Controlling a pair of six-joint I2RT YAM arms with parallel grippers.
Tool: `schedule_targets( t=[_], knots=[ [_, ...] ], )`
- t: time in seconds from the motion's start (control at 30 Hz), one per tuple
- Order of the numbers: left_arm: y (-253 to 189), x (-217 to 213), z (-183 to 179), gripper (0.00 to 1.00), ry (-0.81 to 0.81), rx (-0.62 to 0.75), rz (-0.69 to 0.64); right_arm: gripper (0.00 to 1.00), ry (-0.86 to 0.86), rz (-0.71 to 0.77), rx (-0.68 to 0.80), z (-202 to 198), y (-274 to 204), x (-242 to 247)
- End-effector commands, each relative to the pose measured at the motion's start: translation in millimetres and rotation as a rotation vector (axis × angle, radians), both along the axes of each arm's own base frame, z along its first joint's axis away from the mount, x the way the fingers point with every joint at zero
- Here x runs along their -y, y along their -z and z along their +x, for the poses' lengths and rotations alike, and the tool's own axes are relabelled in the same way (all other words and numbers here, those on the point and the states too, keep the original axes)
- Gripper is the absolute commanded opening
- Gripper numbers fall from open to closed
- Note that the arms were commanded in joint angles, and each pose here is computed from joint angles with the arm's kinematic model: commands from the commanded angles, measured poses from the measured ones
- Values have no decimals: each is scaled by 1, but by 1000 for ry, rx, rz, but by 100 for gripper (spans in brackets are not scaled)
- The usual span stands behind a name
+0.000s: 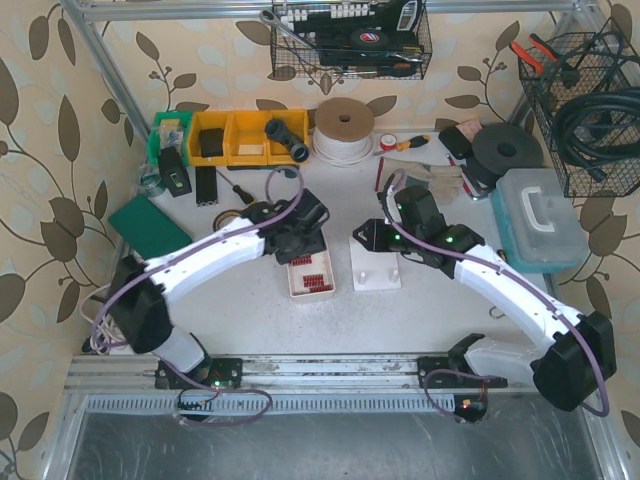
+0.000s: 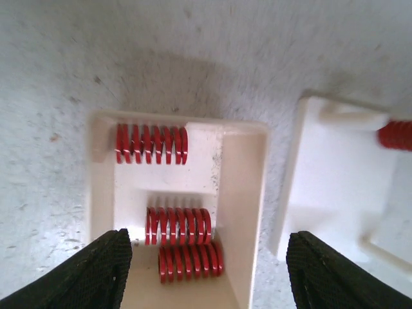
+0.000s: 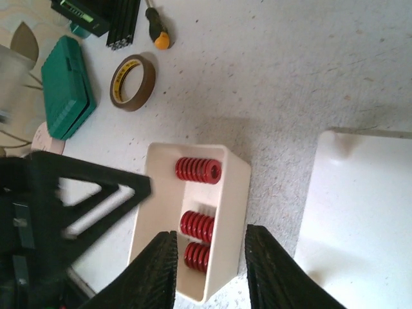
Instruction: Install the large spring
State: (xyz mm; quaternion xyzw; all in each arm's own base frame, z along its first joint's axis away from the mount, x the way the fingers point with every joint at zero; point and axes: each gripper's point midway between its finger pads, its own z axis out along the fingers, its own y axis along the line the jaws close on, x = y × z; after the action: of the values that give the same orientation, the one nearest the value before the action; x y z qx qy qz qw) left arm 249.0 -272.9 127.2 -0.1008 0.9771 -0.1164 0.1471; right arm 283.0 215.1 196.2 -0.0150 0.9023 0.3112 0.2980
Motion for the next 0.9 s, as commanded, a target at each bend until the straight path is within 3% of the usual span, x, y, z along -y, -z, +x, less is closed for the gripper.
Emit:
schedule_targets(
  t=[0.0, 0.1, 0.3, 0.6, 0.87],
  knots=[
    [-64, -40, -3, 70, -114, 152, -26, 35, -172, -32, -33, -18, -8, -14],
    [-78, -82, -15, 70, -189, 214, -30, 37, -332, -163, -68, -34, -6, -27],
    [-40, -144, -42, 73, -315, 167, -85, 38, -595, -325, -98, -59, 17, -70],
    [3, -149, -46, 73, -314, 60, -171, 27, -876, -676, -89, -71, 83, -113],
    [8, -155, -31, 73, -320, 54, -218, 32, -929, -812, -112, -50, 127, -121]
  ],
)
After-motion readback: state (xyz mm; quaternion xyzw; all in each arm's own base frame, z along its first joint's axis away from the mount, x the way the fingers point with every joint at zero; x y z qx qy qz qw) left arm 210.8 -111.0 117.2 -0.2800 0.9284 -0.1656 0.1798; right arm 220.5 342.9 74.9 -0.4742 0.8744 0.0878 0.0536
